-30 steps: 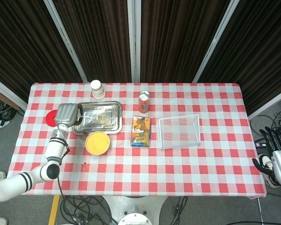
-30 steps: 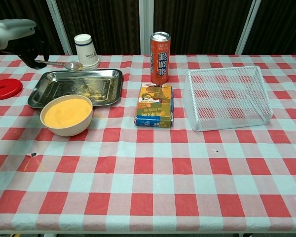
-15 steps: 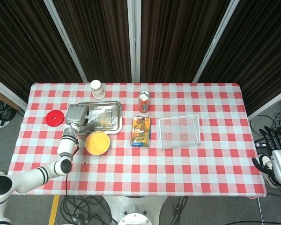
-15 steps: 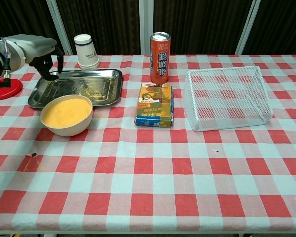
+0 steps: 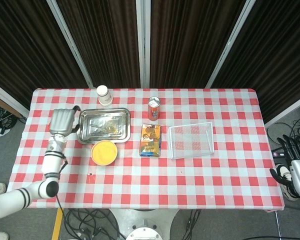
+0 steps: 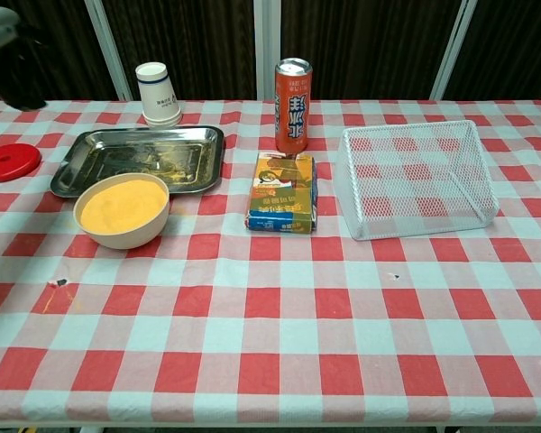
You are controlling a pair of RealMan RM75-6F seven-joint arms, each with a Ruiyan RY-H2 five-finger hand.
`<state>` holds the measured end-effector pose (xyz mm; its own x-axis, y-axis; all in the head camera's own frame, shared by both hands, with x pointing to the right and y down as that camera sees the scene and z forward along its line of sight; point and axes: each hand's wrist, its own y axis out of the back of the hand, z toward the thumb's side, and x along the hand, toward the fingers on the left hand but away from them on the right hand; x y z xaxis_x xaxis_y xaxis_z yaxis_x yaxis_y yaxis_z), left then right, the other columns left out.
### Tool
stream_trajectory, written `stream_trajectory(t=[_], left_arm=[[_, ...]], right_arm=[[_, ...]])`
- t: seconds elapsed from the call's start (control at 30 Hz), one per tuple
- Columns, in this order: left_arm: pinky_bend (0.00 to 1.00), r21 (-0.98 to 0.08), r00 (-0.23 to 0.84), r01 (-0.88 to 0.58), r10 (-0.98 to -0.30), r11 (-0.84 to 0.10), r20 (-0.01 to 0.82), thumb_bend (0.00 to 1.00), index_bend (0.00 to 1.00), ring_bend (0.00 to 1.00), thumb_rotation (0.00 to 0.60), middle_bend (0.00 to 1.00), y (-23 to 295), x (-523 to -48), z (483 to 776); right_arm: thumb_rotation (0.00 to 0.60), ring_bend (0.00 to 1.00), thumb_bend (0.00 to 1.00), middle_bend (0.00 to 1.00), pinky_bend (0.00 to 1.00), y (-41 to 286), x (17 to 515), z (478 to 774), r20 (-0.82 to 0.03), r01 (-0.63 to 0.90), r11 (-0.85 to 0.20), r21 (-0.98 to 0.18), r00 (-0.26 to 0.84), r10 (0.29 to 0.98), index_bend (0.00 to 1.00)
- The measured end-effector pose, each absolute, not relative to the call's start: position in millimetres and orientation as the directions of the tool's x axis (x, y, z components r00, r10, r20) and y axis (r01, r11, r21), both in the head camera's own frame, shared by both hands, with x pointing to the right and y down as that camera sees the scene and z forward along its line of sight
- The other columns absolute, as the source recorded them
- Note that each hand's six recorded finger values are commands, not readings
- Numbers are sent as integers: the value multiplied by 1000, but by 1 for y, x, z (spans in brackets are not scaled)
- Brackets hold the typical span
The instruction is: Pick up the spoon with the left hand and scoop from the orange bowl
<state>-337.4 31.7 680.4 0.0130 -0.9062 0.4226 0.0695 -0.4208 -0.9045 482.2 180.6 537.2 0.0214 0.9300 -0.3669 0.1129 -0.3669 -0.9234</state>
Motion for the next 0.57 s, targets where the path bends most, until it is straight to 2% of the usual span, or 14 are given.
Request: stream_trajectory(t=[0.13, 0.2, 0.3, 0.57], left_arm=[[406, -929, -4, 70, -932, -362, 363, 195, 371, 352, 600, 424, 61, -385, 645], [355, -933, -10, 85, -937, -350, 350, 155, 367, 335, 600, 404, 80, -409, 630], [336, -937, -28, 108, -944, -331, 330, 123, 365, 326, 600, 398, 111, -433, 616], [318, -943, -124, 145, -951, -300, 283, 119, 365, 326, 600, 397, 192, -472, 585]], right_arm=[[600, 0, 203, 9, 0, 181, 482, 538, -367, 117, -367, -923, 23, 930, 0], [600, 0, 204, 0, 0, 181, 482, 538, -354, 119, -355, -927, 27, 935, 0], [600, 0, 203, 0, 0, 181, 481, 539, -345, 119, -346, -931, 34, 938, 0], [600, 0, 203, 0, 0, 185, 477, 551, -385, 124, -388, -913, 51, 922, 0]])
